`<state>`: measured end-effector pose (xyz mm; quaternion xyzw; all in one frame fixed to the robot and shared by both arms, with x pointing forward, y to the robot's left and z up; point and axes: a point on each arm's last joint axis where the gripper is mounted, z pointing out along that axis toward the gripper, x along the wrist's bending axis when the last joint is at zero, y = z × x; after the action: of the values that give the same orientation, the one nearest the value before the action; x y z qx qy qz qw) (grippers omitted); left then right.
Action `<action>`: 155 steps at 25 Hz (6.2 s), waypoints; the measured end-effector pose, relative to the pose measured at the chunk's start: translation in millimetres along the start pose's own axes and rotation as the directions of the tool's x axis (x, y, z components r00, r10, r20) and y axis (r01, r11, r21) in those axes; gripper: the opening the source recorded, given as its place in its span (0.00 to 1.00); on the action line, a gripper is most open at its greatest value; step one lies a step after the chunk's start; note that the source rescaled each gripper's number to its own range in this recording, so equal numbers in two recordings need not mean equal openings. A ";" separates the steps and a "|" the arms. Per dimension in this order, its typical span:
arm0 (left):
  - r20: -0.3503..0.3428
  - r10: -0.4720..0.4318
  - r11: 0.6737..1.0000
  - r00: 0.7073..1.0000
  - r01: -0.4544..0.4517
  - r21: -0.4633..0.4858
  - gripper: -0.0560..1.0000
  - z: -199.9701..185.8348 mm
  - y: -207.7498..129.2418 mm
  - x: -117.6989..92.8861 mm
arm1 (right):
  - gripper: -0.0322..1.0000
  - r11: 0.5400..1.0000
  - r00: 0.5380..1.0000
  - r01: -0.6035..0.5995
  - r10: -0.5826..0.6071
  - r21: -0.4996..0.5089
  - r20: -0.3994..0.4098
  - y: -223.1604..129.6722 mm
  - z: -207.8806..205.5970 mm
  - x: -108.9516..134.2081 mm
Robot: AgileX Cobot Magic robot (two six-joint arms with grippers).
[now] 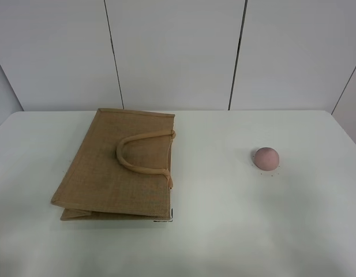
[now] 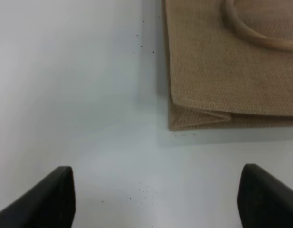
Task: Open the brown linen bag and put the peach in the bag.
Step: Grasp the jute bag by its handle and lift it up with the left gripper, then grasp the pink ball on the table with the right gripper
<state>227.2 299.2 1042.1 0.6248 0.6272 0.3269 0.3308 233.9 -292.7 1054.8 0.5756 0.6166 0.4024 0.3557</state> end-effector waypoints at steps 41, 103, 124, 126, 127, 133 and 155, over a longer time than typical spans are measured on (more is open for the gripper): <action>0.052 -0.126 0.668 0.991 0.046 0.743 0.98 368.0 208.1 -43.5 | 1.00 1.000 1.000 0.000 0.000 0.000 0.000 0.0 0.0 0.0; 0.095 0.061 0.617 0.994 -0.112 0.779 0.05 434.2 187.0 -138.1 | 1.00 1.000 1.000 0.000 0.000 0.000 0.000 0.0 0.0 0.0; 0.217 0.098 0.898 0.971 -0.180 0.401 0.05 268.7 330.4 -123.4 | 1.00 1.000 1.000 0.002 -0.002 0.002 0.004 0.1 0.3 -0.4; 0.217 0.099 0.904 0.971 -0.179 0.387 0.05 261.5 333.5 -122.0 | 1.00 1.000 1.000 0.001 -0.002 0.012 0.004 0.8 1.7 -0.5; 0.216 0.101 0.909 0.971 -0.178 0.378 0.05 257.1 335.5 -121.0 | 1.00 1.000 1.000 0.000 0.000 0.030 0.004 2.7 4.5 -0.7; 0.208 0.109 0.918 0.972 -0.178 0.353 0.05 246.0 340.3 -117.8 | 1.00 0.979 1.000 -0.019 0.018 0.201 0.006 40.7 47.6 -3.7; 0.207 0.110 0.918 0.972 -0.180 0.353 0.05 246.0 340.3 -117.8 | 1.00 0.597 0.999 -0.011 0.041 0.802 -0.017 92.0 415.5 -7.8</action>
<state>622.9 182.6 1183.5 0.7480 0.5961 0.1679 0.2385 648.2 -263.2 962.1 0.6761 0.7290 0.0978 0.0436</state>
